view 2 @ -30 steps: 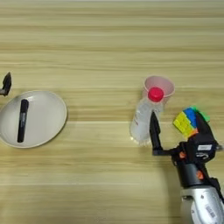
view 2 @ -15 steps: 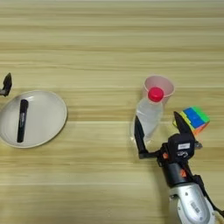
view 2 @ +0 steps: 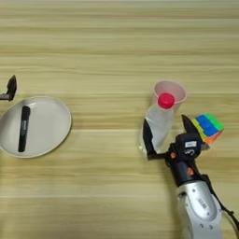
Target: Move the objects on the table
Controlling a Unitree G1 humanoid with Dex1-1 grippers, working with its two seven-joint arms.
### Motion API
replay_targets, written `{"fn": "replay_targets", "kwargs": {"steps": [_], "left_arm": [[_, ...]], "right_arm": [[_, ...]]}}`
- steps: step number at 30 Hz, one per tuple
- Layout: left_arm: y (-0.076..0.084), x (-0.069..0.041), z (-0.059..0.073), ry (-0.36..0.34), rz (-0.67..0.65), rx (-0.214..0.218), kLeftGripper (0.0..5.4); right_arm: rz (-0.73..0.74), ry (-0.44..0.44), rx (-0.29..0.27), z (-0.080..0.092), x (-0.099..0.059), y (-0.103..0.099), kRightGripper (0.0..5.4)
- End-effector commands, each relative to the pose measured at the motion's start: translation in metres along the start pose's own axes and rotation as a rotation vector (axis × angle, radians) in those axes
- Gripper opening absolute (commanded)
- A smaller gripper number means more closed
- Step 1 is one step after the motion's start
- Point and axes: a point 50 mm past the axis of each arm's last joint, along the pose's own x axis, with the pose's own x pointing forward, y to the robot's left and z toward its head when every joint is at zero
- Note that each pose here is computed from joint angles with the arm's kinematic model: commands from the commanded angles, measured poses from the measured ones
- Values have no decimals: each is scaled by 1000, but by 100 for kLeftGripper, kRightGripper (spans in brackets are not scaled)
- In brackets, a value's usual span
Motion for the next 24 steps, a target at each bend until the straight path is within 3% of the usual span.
{"fn": "replay_targets", "kwargs": {"steps": [1, 19, 24], "left_arm": [[-6, -2, -3, 15, -6, -4, 538], [-6, -3, -4, 17, 3, -7, 538], [-5, -3, -4, 18, 7, -6, 540]], "right_arm": [[-1, 13, 5, -3, 3, -2, 540], [25, 62, 39, -18, 18, 3, 540], [45, 73, 50, -22, 19, 8, 491]]}}
